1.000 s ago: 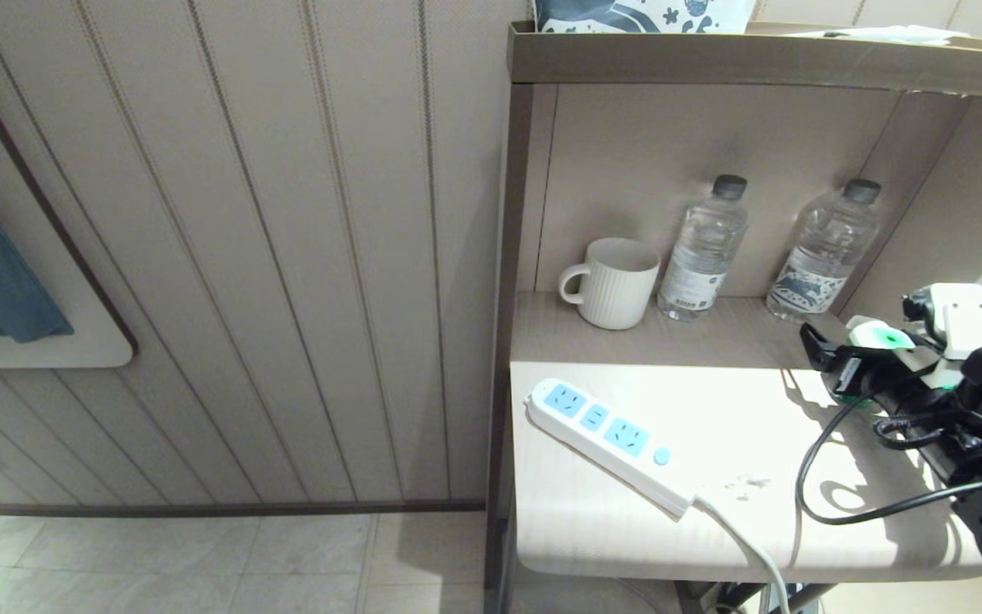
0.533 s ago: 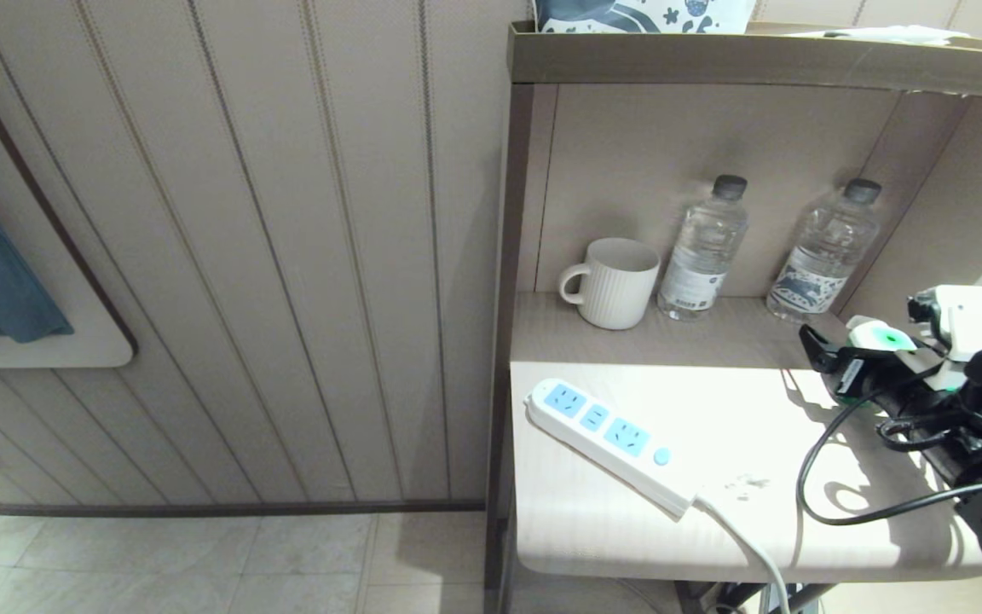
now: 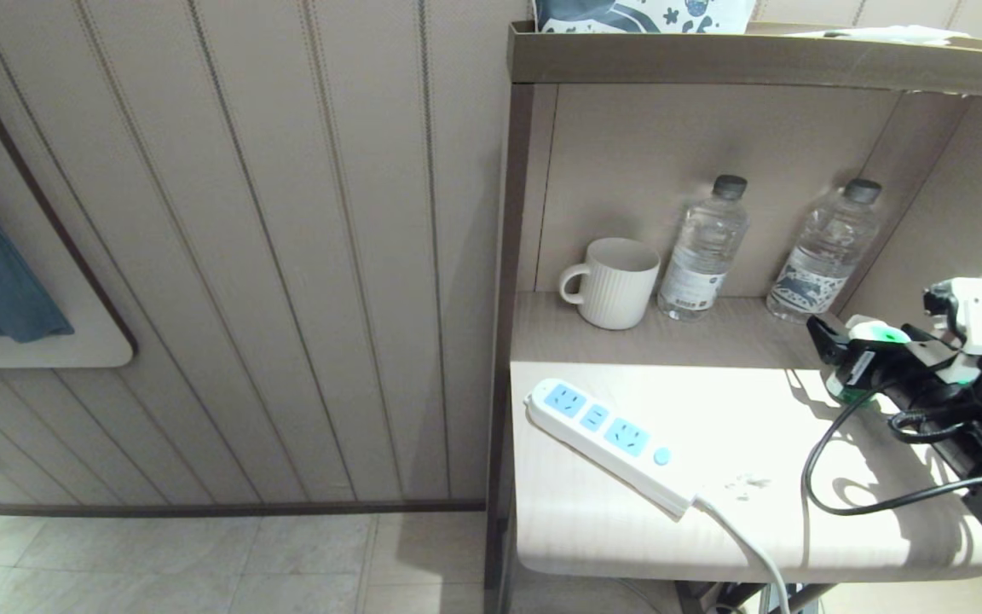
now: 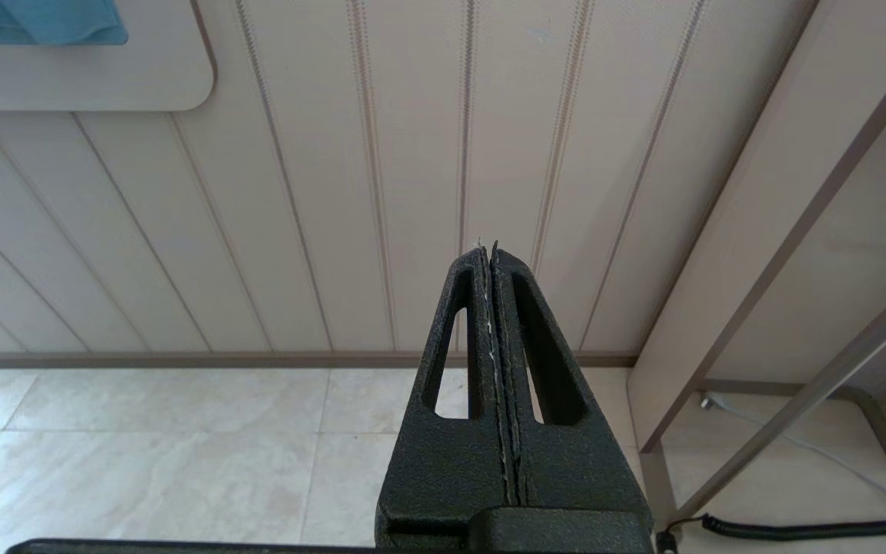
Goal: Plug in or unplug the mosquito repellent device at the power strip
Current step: Pick up the mosquito repellent liquid
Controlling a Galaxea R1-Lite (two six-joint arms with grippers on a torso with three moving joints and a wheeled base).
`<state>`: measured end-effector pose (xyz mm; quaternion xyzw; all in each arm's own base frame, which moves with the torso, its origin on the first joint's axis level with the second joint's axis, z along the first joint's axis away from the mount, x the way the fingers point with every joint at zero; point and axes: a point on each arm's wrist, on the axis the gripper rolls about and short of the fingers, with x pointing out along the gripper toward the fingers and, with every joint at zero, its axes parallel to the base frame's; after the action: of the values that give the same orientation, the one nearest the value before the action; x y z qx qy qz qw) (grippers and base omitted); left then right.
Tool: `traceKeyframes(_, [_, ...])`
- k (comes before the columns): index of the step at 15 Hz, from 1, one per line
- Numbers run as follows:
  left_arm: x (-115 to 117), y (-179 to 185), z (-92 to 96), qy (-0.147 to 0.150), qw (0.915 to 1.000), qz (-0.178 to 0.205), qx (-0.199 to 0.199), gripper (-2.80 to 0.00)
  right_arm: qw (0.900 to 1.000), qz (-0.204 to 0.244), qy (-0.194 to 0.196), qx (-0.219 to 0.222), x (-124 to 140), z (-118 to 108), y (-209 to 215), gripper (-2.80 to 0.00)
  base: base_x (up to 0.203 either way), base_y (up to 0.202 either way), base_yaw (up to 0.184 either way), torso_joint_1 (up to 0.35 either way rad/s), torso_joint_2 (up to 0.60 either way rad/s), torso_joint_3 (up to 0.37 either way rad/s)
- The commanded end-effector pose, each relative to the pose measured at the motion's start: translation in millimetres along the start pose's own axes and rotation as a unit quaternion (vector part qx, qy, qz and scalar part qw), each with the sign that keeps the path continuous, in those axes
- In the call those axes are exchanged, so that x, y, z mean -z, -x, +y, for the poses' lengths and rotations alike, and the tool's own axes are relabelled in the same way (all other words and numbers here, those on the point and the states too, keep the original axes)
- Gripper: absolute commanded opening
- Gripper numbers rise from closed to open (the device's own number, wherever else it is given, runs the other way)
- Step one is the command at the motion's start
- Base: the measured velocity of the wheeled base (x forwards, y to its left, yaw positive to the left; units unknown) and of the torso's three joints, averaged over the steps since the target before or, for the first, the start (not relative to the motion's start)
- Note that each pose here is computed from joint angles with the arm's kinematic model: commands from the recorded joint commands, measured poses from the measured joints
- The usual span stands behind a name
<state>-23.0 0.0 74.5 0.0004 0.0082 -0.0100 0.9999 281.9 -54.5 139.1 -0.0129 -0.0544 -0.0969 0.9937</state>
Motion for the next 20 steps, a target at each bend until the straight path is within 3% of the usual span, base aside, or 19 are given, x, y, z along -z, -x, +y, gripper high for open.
traceKeyframes(1, [0,0,0.0,0.000,1.0000,0.000,0.000,-2.80,1.000,-0.012,0.001,0.000,-2,0,-2,0.00,0.000,0.000,0.000,0.000,0.00,0.000])
traceKeyframes(3, [0,0,0.0,0.000,1.0000,0.000,0.000,-2.80,1.000,-0.011,0.001,0.000,-1,0,-2,0.00,0.000,0.000,0.000,0.000,0.00,0.000])
traceKeyframes(4, [0,0,0.0,0.000,1.0000,0.000,0.000,-2.80,1.000,-0.009,0.001,-0.001,-1,1,-2,-2.80,0.000,0.000,0.000,0.000,0.00,0.000])
traceKeyframes(15, [0,0,0.0,0.000,1.0000,0.000,0.000,-2.80,1.000,0.005,0.008,-0.006,6,1,-3,-2.80,0.000,0.000,0.000,0.000,0.00,0.000])
traceKeyframes(20, [0,0,0.0,0.000,1.0000,0.000,0.000,-2.80,1.000,-0.020,0.007,-0.009,-42,1,23,-2.80,0.000,0.000,0.000,0.000,0.00,0.000])
